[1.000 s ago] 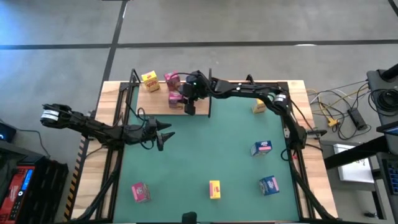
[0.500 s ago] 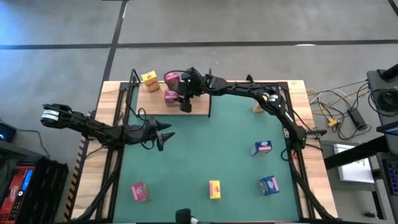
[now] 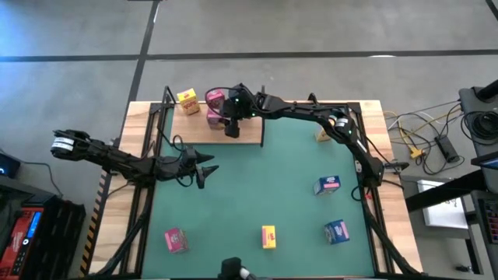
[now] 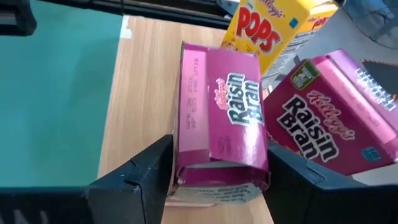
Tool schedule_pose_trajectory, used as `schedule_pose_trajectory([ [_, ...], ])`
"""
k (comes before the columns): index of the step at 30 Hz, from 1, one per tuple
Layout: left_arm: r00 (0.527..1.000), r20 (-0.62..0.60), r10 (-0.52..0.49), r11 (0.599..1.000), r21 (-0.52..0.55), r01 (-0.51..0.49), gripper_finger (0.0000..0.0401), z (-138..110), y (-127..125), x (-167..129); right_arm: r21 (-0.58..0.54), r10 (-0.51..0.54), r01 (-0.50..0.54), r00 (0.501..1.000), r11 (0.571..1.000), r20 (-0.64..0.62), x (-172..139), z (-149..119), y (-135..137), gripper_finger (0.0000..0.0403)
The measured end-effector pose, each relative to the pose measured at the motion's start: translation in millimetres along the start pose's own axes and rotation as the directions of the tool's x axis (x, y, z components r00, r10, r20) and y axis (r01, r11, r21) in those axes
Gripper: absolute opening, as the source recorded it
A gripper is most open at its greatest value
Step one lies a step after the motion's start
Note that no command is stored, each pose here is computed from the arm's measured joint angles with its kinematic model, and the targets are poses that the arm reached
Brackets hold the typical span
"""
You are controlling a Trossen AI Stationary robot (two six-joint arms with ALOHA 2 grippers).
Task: Stack cereal on shelf
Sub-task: Put the top pink cereal box on the shelf aligned with the other pink cereal box
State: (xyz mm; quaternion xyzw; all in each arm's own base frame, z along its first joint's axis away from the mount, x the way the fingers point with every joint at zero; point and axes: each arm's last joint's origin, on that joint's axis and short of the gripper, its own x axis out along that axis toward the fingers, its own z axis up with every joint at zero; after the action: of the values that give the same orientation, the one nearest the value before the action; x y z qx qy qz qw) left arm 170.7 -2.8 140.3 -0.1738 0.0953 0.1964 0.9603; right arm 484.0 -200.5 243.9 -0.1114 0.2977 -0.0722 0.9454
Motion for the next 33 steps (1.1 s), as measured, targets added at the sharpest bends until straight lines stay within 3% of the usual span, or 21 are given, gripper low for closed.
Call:
schedule_pose_trajectory([
  [8,1.0,-0.001,0.0,1.0,-0.004,0.0,0.0227,0,0,0,-0.008,-0.026,0.027,0.998,1.0,0.061,-1,6,-3,0.0203],
  [23,1.0,-0.002,0.001,1.0,-0.006,-0.001,0.0227,0,0,0,-0.052,-0.093,0.097,0.994,0.994,0.063,-5,13,-7,0.0203],
  [28,1.0,-0.003,0.001,1.0,-0.007,-0.001,0.0227,0,0,0,-0.039,-0.101,0.106,0.99,0.994,0.1,-17,29,-8,0.0203],
  [33,1.0,-0.02,0.009,1.0,-0.018,-0.009,0.0227,-2,1,0,-0.003,-0.025,0.026,0.998,1.0,0.056,-21,32,6,0.0203],
])
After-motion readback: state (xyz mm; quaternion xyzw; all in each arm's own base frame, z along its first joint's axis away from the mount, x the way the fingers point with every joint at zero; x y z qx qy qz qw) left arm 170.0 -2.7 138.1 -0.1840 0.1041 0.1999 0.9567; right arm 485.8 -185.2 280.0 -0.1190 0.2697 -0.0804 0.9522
